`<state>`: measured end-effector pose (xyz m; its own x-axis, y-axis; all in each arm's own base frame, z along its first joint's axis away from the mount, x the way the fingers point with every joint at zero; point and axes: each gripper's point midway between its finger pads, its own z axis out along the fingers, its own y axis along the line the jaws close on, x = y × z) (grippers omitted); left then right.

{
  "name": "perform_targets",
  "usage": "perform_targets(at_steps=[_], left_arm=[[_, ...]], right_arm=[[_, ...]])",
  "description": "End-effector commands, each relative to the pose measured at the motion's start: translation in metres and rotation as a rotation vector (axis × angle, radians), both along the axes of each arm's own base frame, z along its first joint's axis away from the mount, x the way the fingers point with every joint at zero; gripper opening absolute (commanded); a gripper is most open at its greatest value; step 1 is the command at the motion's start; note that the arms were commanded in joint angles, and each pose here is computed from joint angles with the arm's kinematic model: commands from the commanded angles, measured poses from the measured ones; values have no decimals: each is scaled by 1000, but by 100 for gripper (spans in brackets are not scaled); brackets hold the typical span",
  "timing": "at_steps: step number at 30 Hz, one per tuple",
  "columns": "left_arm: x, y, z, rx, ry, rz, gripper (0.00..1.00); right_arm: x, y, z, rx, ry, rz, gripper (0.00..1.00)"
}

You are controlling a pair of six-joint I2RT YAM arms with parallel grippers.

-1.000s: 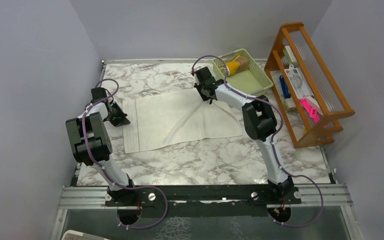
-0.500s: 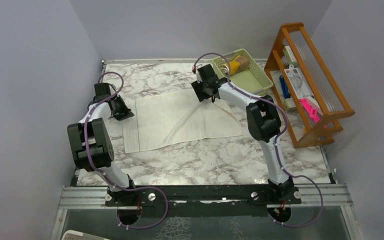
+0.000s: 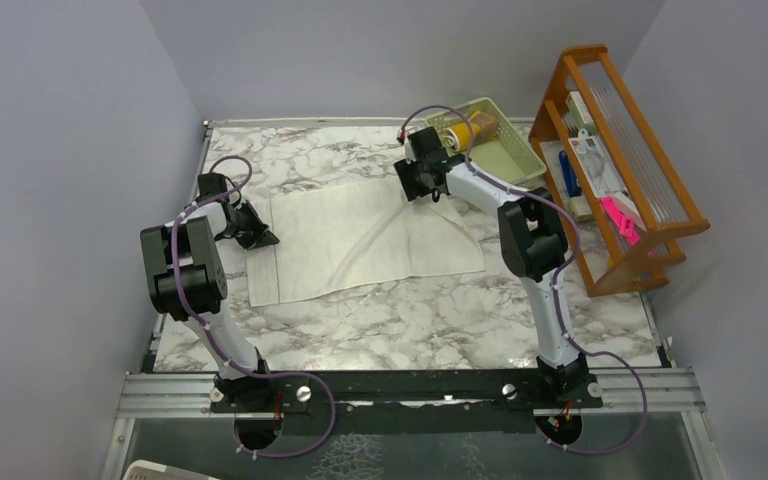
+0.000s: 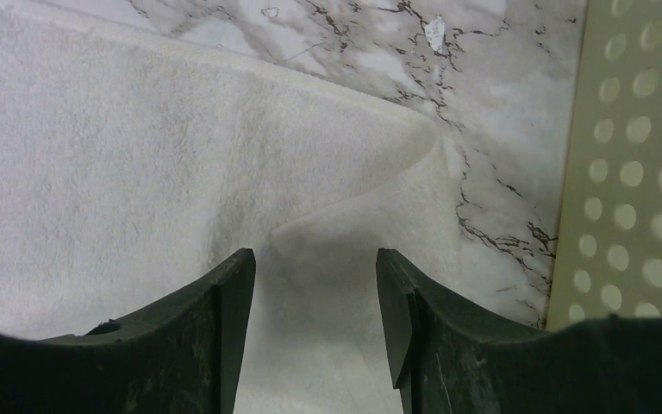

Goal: Roll the towels
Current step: Fold the towel at the center of the board.

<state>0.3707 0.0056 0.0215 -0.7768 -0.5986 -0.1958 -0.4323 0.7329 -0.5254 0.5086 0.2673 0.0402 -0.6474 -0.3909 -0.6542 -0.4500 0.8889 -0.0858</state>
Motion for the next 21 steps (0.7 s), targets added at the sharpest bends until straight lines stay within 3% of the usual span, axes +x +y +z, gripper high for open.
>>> perform_targets(at_steps=[1, 16, 21], left_arm=[[-29, 29, -29, 159, 166, 32, 0], [-30, 32, -32, 178, 182, 19, 0], [-30, 36, -29, 201, 180, 15, 0]], right_arm=[[9, 9, 5, 58, -16, 10, 53], [8, 8, -16, 56, 26, 17, 49], [9, 5, -24, 49, 39, 5, 39]])
